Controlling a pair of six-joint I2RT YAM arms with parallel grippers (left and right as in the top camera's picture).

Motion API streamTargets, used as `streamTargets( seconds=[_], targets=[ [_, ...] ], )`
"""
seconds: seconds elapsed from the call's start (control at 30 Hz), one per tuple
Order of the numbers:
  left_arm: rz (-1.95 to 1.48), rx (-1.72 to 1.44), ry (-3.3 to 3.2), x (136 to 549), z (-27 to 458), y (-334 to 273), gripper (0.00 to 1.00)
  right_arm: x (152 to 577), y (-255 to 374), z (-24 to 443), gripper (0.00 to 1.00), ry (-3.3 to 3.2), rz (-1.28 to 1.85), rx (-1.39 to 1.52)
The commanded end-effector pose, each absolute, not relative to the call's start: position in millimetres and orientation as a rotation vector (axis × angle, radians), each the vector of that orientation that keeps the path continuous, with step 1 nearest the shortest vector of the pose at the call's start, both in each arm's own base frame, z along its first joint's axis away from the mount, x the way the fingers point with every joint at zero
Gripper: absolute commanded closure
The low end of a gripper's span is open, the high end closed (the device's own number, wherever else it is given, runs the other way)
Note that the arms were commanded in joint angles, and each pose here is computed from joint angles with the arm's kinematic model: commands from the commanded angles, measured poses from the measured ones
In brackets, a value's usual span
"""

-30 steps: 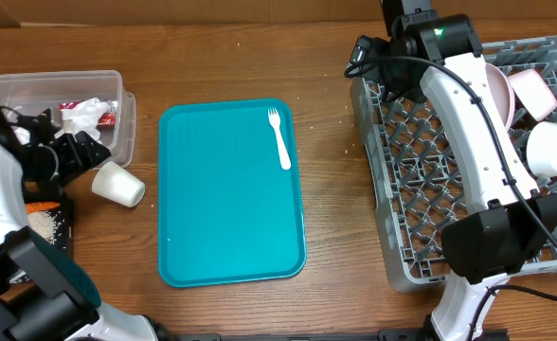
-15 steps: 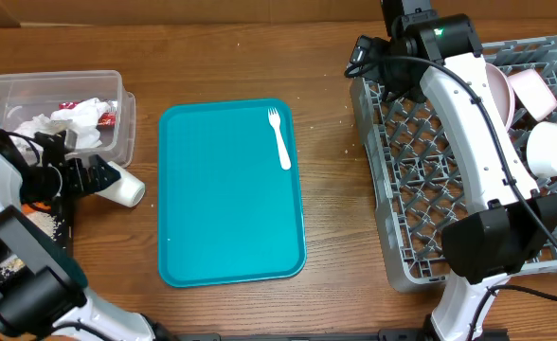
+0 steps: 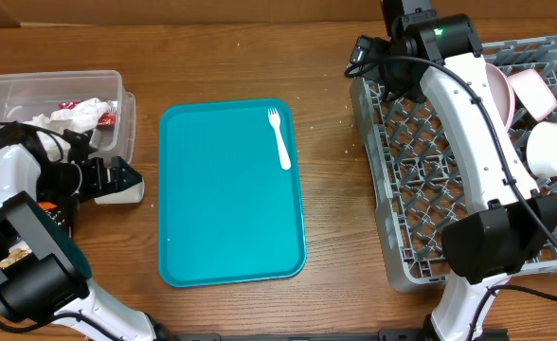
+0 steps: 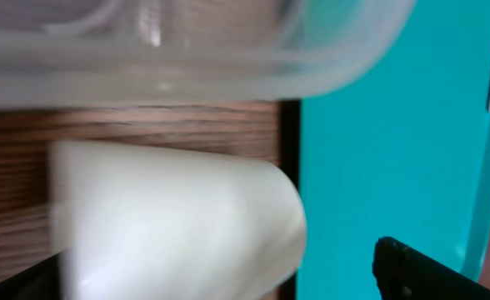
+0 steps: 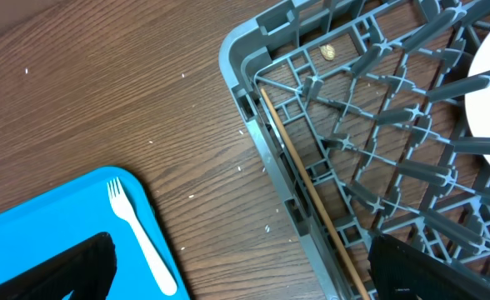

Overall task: Sort waste into correct bins and load items into the dishwasher
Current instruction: 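Grasp the white paper cup on the table with the left gripper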

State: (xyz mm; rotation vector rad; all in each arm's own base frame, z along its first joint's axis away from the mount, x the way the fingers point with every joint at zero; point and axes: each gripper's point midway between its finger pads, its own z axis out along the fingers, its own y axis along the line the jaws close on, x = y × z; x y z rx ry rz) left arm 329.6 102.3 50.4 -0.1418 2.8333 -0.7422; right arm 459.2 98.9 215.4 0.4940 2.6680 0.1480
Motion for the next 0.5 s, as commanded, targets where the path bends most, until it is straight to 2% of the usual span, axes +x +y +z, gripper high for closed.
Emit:
streamTargets(
  seconds=[0.0, 0.13, 0.47],
  targets=[
    [-0.787, -0.076, 2.871, 324.7, 46.8, 86.9, 0.0, 460.1, 97.6, 218.0, 0.0, 2.658, 0.137, 0.485],
    [-0.779, -0.216, 2.929, 318.2, 44.3, 87.7, 0.0, 460.1, 97.6, 218.0, 0.0, 2.658, 0.137, 0.484],
    [-0.761, -0.221, 2.945, 316.6, 42.8, 88.6, 0.0, 460.1, 97.6, 218.0, 0.0, 2.658, 0.137, 0.485]
  ],
)
